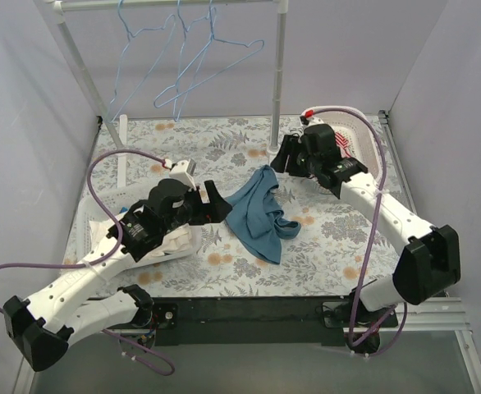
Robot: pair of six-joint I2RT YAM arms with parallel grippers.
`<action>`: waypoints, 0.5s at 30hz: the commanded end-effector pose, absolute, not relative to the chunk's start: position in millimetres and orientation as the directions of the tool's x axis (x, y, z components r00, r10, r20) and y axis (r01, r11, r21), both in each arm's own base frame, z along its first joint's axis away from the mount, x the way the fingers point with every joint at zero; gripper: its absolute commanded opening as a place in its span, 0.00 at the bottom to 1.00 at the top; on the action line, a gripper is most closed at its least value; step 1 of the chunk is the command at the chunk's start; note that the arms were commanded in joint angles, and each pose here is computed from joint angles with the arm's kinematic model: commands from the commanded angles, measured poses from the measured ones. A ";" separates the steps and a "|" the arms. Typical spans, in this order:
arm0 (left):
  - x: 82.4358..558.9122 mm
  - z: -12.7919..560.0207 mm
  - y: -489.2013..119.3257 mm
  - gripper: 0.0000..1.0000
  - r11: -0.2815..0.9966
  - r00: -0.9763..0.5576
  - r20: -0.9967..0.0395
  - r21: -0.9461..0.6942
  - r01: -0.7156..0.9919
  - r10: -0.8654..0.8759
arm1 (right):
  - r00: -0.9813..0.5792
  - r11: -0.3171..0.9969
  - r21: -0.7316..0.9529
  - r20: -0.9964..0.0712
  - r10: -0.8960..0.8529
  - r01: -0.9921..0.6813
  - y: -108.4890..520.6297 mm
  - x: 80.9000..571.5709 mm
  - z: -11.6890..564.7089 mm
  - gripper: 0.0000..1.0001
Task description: Place the tank top on the hanger
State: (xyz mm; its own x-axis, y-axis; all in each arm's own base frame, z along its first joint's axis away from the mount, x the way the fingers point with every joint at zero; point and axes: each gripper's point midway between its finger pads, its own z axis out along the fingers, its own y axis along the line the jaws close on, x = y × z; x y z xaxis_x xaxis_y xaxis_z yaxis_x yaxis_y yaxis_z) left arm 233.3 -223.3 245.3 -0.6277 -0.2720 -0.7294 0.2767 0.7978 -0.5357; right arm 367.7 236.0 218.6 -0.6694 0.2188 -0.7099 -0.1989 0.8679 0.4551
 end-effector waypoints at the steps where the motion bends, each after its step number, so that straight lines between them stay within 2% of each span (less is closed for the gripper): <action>1: 212.9 206.6 -234.5 0.78 0.750 -0.724 -0.639 -0.605 0.266 -0.258 | -0.580 0.852 0.397 -0.802 0.141 -0.342 231.8 329.4 243.5 0.64; 3: 206.3 191.1 -243.6 0.75 0.720 -0.760 -0.600 -0.640 0.268 -0.251 | -0.568 0.860 0.359 -0.817 0.102 -0.363 233.1 312.9 231.6 0.62; 7: 192.1 146.7 -254.5 0.68 0.687 -0.828 -0.510 -0.690 0.231 -0.234 | -0.636 0.837 0.331 -0.772 -0.025 -0.435 250.5 280.6 165.6 0.61; 15: 188.4 129.8 -257.5 0.64 0.685 -0.831 -0.485 -0.704 0.187 -0.271 | -0.659 0.813 0.242 -0.720 -0.215 -0.529 284.3 272.5 104.5 0.57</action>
